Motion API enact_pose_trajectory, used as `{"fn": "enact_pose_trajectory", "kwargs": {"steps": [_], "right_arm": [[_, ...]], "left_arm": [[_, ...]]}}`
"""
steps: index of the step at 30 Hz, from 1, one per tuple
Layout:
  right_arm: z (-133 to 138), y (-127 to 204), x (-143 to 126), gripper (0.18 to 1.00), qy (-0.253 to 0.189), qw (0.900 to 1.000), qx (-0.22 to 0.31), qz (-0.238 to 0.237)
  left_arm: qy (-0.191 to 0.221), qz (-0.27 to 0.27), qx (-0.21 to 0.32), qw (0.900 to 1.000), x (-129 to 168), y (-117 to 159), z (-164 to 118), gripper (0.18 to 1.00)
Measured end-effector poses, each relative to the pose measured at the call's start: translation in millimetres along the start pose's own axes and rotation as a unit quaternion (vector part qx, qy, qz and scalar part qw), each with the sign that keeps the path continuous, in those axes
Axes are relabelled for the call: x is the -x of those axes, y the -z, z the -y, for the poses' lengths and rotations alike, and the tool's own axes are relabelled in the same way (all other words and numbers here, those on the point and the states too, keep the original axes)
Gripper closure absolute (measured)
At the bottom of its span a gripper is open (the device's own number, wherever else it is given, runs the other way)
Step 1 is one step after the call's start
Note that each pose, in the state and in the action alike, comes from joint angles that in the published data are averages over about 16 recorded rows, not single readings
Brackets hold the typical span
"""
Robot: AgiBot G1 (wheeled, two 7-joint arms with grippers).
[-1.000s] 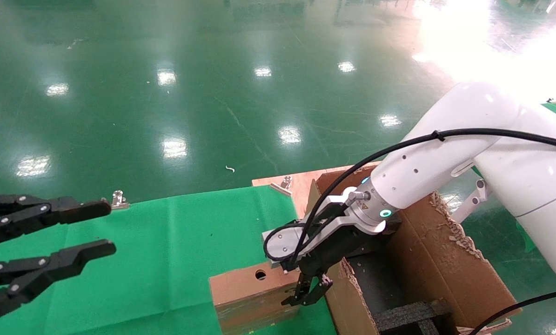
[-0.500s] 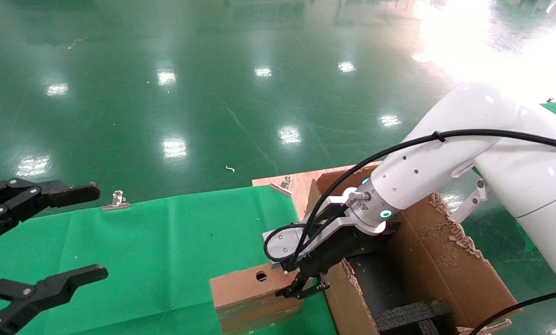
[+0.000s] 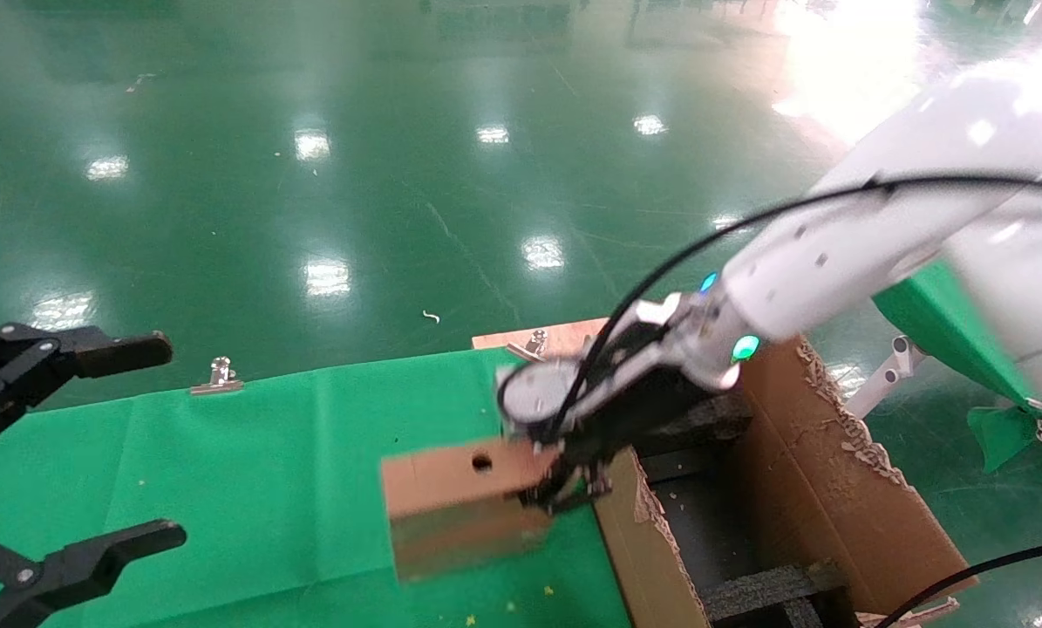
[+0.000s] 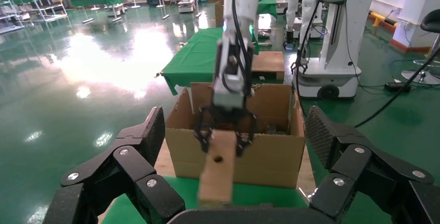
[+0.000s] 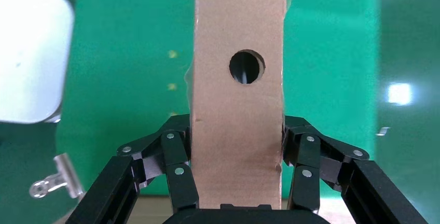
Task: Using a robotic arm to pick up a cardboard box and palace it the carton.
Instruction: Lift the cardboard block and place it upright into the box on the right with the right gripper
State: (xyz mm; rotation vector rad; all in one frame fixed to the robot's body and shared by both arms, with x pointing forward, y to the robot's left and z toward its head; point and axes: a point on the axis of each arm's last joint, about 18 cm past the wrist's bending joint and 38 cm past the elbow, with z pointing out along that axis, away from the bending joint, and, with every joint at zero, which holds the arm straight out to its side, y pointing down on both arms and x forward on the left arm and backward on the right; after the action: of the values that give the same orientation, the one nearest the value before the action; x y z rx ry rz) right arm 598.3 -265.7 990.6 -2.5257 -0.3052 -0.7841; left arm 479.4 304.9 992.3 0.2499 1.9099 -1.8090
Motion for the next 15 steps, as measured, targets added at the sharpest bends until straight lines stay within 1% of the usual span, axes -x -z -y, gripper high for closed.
{"fn": "enact_pose_trajectory", "kwargs": {"steps": [9,15], "right_arm": [[14.1,76.0,-28.7,0.776,0.004,0.997,-0.023,-0.068],[8.8,119.4,-33.5,0.778,-0.001,0.995,-0.017,-0.100]], "left_arm": [[0.000,0.000,0.000,1.0000,0.0,0.0,0.0,0.192],[0.000,0.000,0.000,1.0000,0.0,0.0,0.0,0.184]]}}
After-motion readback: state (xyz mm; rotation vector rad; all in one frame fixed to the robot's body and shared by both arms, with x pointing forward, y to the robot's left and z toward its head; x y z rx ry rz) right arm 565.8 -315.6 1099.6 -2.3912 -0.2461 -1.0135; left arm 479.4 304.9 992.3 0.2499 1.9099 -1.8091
